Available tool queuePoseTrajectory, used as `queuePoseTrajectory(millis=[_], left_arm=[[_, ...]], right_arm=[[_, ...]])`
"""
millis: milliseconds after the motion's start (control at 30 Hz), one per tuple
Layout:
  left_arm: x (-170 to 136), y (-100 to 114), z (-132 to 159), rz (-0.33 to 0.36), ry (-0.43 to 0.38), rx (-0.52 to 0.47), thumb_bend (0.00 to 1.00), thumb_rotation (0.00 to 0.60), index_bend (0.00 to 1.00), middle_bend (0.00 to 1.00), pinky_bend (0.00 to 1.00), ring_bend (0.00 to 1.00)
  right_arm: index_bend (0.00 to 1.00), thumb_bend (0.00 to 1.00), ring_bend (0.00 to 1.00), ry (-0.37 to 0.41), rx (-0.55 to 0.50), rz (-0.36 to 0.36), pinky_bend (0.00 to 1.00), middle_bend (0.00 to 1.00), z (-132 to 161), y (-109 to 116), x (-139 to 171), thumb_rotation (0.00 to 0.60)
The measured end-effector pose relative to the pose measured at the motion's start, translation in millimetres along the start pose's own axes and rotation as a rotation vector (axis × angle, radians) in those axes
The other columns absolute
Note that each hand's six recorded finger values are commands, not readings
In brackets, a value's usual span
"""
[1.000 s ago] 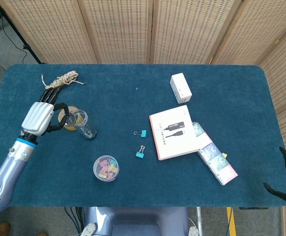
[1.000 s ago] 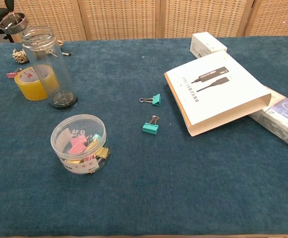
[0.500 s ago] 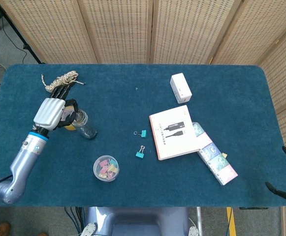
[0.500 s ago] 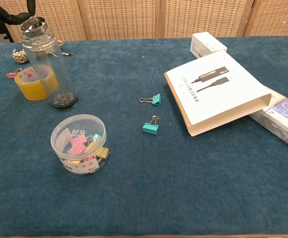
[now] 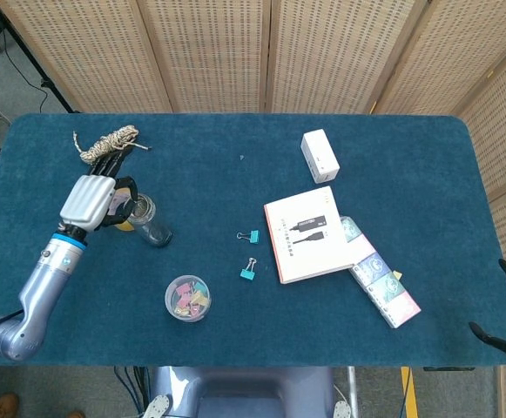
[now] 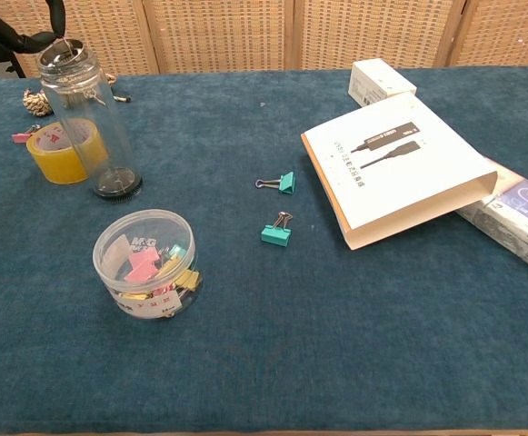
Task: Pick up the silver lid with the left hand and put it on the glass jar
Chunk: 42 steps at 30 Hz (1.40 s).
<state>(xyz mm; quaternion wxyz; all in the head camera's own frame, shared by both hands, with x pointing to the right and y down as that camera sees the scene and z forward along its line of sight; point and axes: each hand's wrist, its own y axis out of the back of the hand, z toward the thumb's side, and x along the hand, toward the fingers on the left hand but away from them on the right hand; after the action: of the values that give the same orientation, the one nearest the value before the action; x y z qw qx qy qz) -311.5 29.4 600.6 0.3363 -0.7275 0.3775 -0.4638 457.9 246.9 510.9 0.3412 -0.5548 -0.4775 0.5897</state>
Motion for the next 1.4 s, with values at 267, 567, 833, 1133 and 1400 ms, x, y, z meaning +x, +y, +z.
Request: queuePoseTrajectory(millis=[267,567,833,1133,1400], left_arm=[[0,-3,-2,-0.009,0.021,0.004,0.47,0.6,0.56,0.0,0.0,0.0],[-3,-2,-5,-0.023,0.025,0.004,0.43,0.6,0.39,0.0,0.0,0.0],[-6,4,-7,-0.011,0.028,-0.009,0.42,0.6,0.29,0.0,0.0,0.0],[-33,37,-28,0.059,0.038,0.003,0.25,0.6,0.04,0.0,0.0,0.0],[-86,40,-65,0.088,0.087,0.063,0.07,0.6,0.0,0.0,0.0,0.0]], right_arm=[[0.03,0.0,0.0,0.001,-0.003,0.0,0.0,0.0,0,0,0,0.6],[0.03,0.0,0.0,0.003,-0.002,0.004,0.0,0.0,1,-1,0,0.6],[0.03,0.0,0.0,0.003,-0.003,0.004,0.0,0.0,1,-1,0,0.6],[0.03,0.0,0.0,0.007,-0.008,0.001,0.0,0.0,3,0,0,0.6],[0.03,0.0,0.0,0.018,-0.007,0.001,0.0,0.0,7,0,2,0.6]])
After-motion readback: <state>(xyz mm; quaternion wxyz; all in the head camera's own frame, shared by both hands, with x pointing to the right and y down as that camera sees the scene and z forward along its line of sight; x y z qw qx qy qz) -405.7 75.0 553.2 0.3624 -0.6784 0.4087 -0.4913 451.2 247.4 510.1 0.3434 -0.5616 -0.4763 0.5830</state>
